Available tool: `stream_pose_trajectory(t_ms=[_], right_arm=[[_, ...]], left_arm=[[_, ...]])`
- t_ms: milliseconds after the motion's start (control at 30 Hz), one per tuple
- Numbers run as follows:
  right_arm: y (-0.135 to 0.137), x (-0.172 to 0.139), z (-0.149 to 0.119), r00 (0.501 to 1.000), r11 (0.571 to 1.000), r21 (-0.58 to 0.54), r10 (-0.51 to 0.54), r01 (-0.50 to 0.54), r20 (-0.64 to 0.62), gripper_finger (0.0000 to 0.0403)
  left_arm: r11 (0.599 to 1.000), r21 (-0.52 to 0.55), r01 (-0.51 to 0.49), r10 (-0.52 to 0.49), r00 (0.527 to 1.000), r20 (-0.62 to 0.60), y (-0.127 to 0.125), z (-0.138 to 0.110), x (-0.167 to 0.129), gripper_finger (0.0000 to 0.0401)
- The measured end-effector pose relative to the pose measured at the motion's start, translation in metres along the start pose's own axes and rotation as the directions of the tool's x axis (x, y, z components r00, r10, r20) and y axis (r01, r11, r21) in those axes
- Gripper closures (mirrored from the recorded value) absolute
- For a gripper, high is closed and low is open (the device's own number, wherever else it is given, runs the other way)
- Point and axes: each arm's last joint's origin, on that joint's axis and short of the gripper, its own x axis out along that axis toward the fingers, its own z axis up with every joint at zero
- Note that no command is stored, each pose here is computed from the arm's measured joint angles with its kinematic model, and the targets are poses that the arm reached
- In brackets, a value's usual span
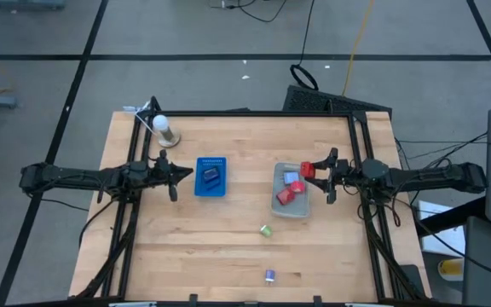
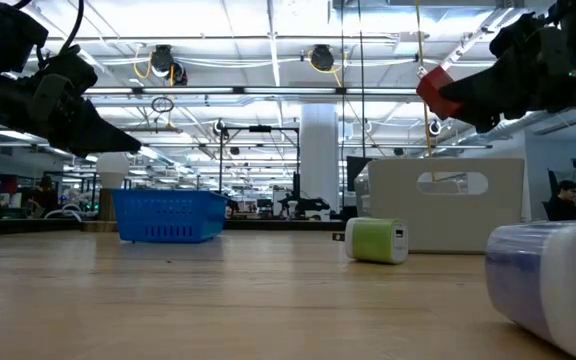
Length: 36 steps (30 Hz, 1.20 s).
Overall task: Pick & Place Office items
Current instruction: Put the red charger adapter into the gray bin
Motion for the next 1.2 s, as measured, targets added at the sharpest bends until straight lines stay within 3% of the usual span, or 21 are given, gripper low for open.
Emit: stream_pose_trajectory(t_ms=[400,567,767,1200], right_arm=[[0.000,0.020,0.034,0.974,0.998,-0.013,-0.064,0.063,-0.216,0.0203],[0.000,0.043,0.037,0.882,0.987,-0.083,-0.159,0.136,-0.443,0.0203],[0.001,0.070,0.020,0.772,0.984,-0.115,-0.179,0.138,-0.610,0.0203],[0.000,0.089,-0.008,0.644,0.980,-0.140,-0.198,0.140,-0.739,0.0203]], left_arm=[[1.000,0.009,0.000,0.000,1.000,-0.001,0.000,0.000,0.000,0.0380],[1.000,0.009,0.000,0.000,1.000,-0.001,0.000,0.000,0.000,0.0380],[1.000,0.010,-0.001,0.001,1.000,-0.001,0.000,0.000,0.000,0.0380],[1.000,0.010,-0.001,0.001,1.000,-0.001,0.000,0.000,0.000,0.0380]])
